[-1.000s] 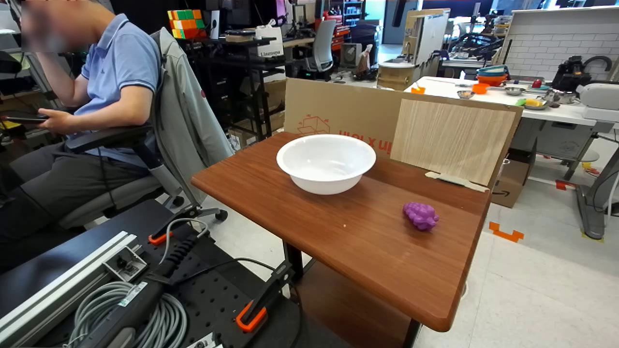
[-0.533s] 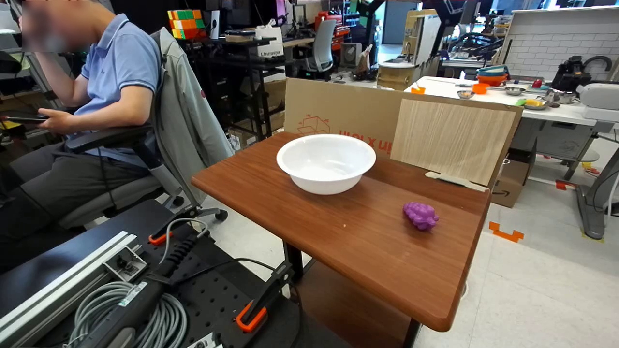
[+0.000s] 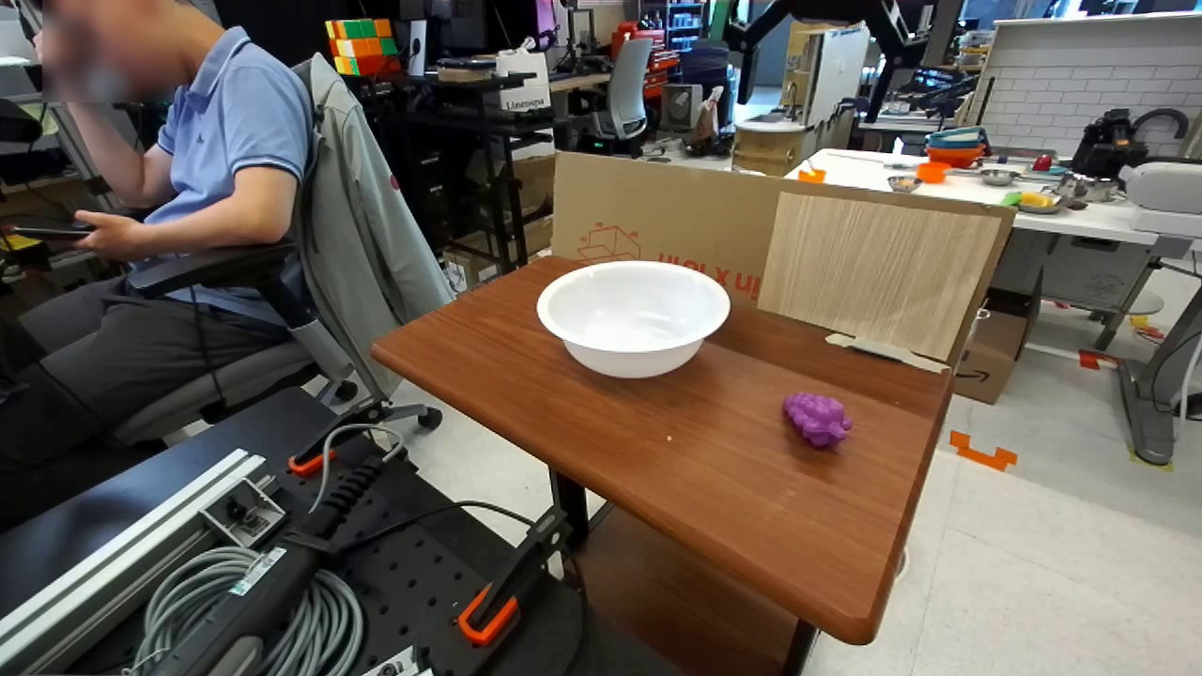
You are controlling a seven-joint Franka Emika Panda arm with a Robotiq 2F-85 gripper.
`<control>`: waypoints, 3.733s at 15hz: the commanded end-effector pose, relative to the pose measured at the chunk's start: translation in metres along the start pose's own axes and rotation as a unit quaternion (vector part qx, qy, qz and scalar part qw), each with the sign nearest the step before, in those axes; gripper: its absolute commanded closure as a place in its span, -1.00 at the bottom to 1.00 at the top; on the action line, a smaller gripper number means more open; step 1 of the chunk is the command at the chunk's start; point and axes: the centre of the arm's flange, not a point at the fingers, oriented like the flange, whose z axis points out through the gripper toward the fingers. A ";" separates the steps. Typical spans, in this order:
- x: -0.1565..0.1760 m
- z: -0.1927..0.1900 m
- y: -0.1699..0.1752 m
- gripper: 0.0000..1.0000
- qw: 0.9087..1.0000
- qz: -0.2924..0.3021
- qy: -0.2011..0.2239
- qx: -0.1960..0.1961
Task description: Put the purple object in the bowl
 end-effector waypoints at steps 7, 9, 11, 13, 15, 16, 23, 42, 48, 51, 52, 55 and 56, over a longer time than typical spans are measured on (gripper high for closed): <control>-0.018 -0.006 0.048 -1.00 0.971 -0.224 -0.089 -0.005; -0.007 0.020 0.046 -1.00 0.968 -0.226 -0.079 -0.078; 0.009 0.049 0.045 -1.00 0.960 -0.237 -0.066 -0.135; 0.022 0.080 0.042 -1.00 0.959 -0.222 -0.038 -0.173; 0.028 0.108 0.036 -1.00 0.961 -0.199 -0.014 -0.193; 0.027 0.120 0.033 -1.00 0.963 -0.187 -0.011 -0.194; 0.006 0.148 0.018 -1.00 0.978 -0.140 -0.061 -0.144; -0.037 0.199 0.046 -1.00 0.938 -0.226 -0.248 -0.088; -0.039 0.230 0.053 -1.00 0.935 -0.200 -0.269 -0.116; -0.040 0.239 0.057 -0.47 0.933 -0.191 -0.278 -0.123; -0.039 0.241 0.057 -0.31 0.934 -0.189 -0.278 -0.124; -0.037 0.244 0.057 0.20 0.935 -0.184 -0.277 -0.126; -0.036 0.245 0.056 0.33 0.935 -0.184 -0.275 -0.127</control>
